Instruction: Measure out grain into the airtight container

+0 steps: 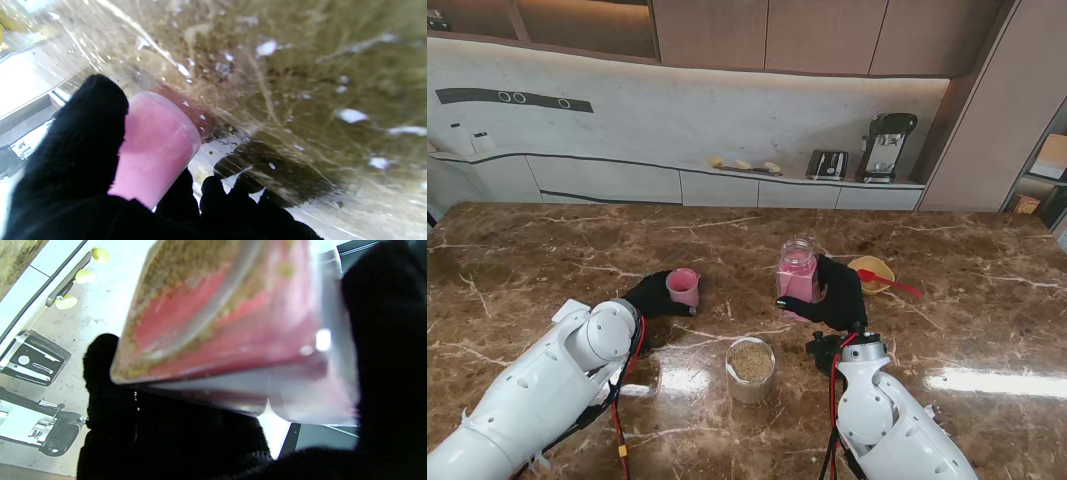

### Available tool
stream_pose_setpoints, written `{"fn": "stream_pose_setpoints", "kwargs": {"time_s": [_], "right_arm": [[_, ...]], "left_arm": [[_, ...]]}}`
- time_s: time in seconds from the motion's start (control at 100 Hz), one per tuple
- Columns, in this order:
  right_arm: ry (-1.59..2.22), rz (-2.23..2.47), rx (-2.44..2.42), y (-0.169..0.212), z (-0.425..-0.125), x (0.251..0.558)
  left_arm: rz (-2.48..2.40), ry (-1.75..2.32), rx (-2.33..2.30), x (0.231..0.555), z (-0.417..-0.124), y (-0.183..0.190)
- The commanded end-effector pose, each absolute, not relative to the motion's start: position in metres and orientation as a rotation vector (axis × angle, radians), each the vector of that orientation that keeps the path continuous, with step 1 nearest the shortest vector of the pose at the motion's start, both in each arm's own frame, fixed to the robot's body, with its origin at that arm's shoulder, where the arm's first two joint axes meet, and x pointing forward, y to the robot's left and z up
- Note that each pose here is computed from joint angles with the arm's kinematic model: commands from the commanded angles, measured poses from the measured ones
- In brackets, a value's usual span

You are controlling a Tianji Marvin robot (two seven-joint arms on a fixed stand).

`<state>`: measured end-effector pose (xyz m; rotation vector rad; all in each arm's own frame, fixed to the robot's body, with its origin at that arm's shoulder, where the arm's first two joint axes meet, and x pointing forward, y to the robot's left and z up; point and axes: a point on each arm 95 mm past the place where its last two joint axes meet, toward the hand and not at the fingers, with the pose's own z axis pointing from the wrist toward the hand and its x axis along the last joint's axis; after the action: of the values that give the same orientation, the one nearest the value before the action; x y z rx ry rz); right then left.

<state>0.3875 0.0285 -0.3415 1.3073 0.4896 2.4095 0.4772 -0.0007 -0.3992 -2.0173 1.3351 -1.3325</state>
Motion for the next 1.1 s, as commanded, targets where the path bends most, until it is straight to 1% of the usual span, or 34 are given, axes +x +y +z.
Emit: {"fn": "stream_pose_setpoints", "kwargs": {"time_s": [0.0, 0.29, 0.49, 0.73, 0.94, 1.09], "right_arm": [[0.496, 2.407, 1.324, 0.030, -0.345, 0.386], [0.493, 2.412, 1.319, 0.029, -0.344, 0.385], [0.485, 2.414, 1.316, 0.028, -0.344, 0.385], [0.481, 2.417, 1.314, 0.027, -0.344, 0.385], [0.475, 2.420, 1.310, 0.025, -0.344, 0.385], [0.463, 2.421, 1.303, 0.022, -0.344, 0.385]], "left_arm": [[-1.229, 1.344, -2.065, 0.462, -0.424, 0.023], [-1.272, 1.344, -2.028, 0.462, -0.412, 0.033], [-1.302, 1.352, -1.966, 0.463, -0.392, 0.046], [-1.366, 1.394, -1.807, 0.463, -0.352, 0.061], [-1.398, 1.453, -1.672, 0.456, -0.306, 0.072], [-1.339, 1.563, -1.587, 0.445, -0.272, 0.086]]}}
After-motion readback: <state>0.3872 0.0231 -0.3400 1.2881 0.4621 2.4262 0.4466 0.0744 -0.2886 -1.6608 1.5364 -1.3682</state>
